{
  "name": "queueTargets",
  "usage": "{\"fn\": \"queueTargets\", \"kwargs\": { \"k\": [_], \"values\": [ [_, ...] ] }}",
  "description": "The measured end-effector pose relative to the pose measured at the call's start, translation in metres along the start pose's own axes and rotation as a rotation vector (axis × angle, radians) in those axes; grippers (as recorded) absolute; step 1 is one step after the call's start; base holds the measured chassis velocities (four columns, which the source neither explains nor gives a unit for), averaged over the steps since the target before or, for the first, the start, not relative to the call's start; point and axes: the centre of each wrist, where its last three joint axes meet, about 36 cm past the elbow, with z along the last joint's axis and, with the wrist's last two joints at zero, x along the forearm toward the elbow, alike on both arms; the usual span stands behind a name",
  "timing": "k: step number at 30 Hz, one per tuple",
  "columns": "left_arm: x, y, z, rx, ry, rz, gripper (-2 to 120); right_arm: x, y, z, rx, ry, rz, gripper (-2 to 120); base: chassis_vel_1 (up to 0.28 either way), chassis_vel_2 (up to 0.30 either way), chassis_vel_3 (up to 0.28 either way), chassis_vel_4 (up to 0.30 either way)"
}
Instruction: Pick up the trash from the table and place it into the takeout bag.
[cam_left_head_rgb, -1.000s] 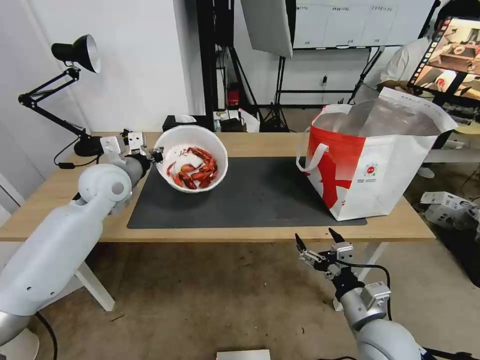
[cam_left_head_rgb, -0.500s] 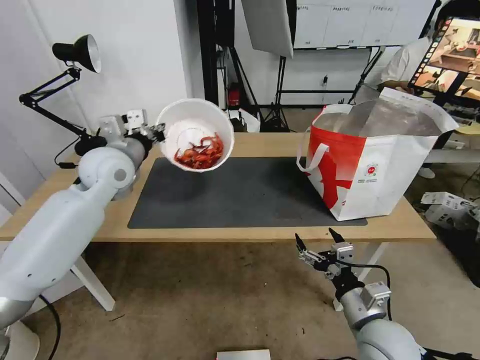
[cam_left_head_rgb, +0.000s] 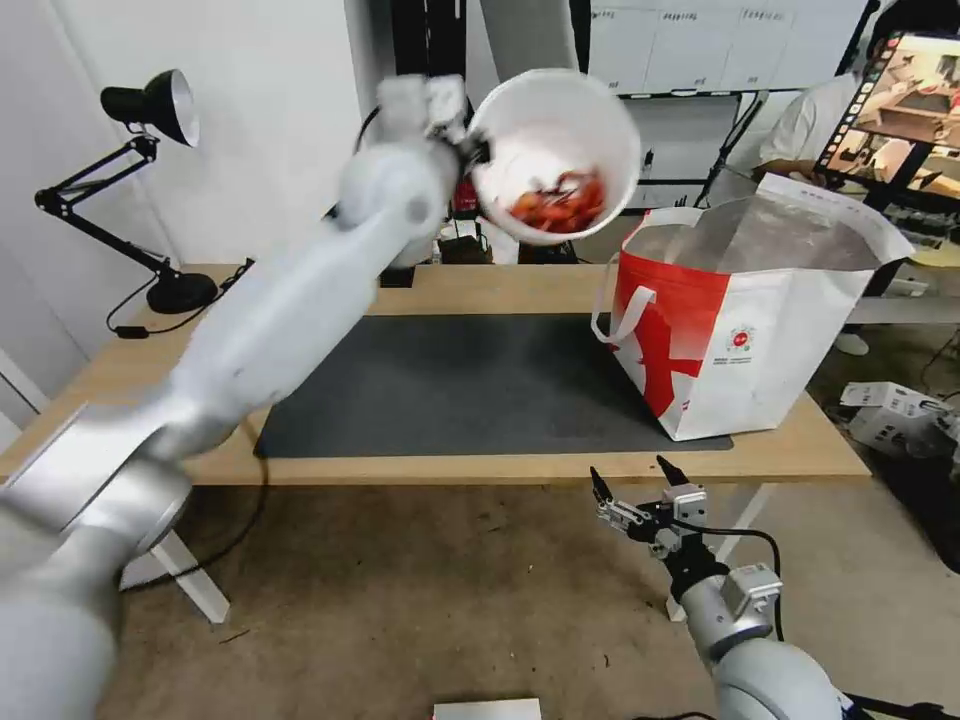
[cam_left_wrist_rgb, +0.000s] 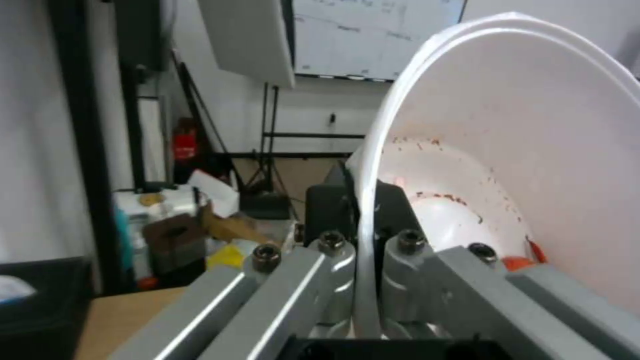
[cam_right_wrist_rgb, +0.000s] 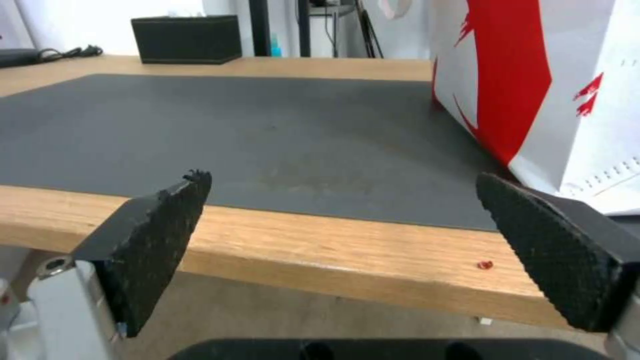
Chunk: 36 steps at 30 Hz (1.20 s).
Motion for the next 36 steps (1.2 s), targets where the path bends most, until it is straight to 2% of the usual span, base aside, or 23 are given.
{"fn": "queueTargets", "kwargs": {
  "k": [1,4,5,8,10,12,13,16,17,20,22,27,31,35,36],
  "values": [
    [0.000,0.000,0.000,0.000,0.000,0.000,0,0.000,0.000,0.000,0.000,0.000,0.000,100,0.000,0.000,0.000,0.000],
    [-0.021,-0.048,-0.001,0.000,0.018,0.035,0,0.000,0.000,0.000,0.000,0.000,0.000,100,0.000,0.000,0.000,0.000],
    [-0.021,-0.048,-0.001,0.000,0.018,0.035,0,0.000,0.000,0.000,0.000,0.000,0.000,100,0.000,0.000,0.000,0.000],
    [-0.038,-0.091,0.009,-0.008,0.042,0.059,0,0.000,0.000,0.000,0.000,0.000,0.000,100,0.000,0.000,0.000,0.000],
    [-0.040,-0.097,0.013,-0.015,0.043,0.060,0,0.000,0.000,0.000,0.000,0.000,0.000,100,0.000,0.000,0.000,0.000],
    [-0.044,-0.104,0.026,-0.063,0.039,0.061,0,0.000,0.000,0.000,0.000,0.000,0.000,100,0.000,0.000,0.000,0.000],
    [-0.044,-0.104,0.026,-0.063,0.039,0.061,0,0.000,0.000,0.000,0.000,0.000,0.000,100,0.000,0.000,0.000,0.000],
    [-0.047,-0.107,0.049,-0.133,0.041,0.052,0,0.000,0.000,0.000,0.000,0.000,0.000,100,0.000,0.000,0.000,0.000],
    [-0.047,-0.107,0.049,-0.133,0.041,0.052,0,0.000,0.000,0.000,0.000,0.000,0.000,100,0.000,0.000,0.000,0.000],
    [-0.048,-0.106,0.070,-0.171,0.040,0.064,0,0.000,0.000,0.000,0.000,0.000,0.000,100,0.000,0.000,0.000,0.000],
    [-0.047,-0.107,0.074,-0.171,0.034,0.078,0,0.000,0.000,0.000,0.000,0.000,0.000,100,0.000,0.000,0.000,0.000],
    [-0.043,-0.111,0.085,-0.167,0.012,0.171,0,0.000,0.000,0.000,0.000,0.000,0.000,100,0.000,0.000,0.000,0.000],
    [-0.042,-0.114,0.090,-0.177,0.011,0.210,0,0.000,0.000,0.000,0.000,0.000,0.000,100,0.000,0.000,0.000,0.000],
    [-0.039,-0.119,0.097,-0.161,0.059,0.284,0,0.000,0.000,0.000,0.000,0.000,0.000,100,0.000,0.000,0.000,0.000],
    [-0.039,-0.119,0.097,-0.161,0.059,0.284,0,0.000,0.000,0.000,0.000,0.000,0.000,100,0.000,0.000,0.000,0.000]
  ]
}}
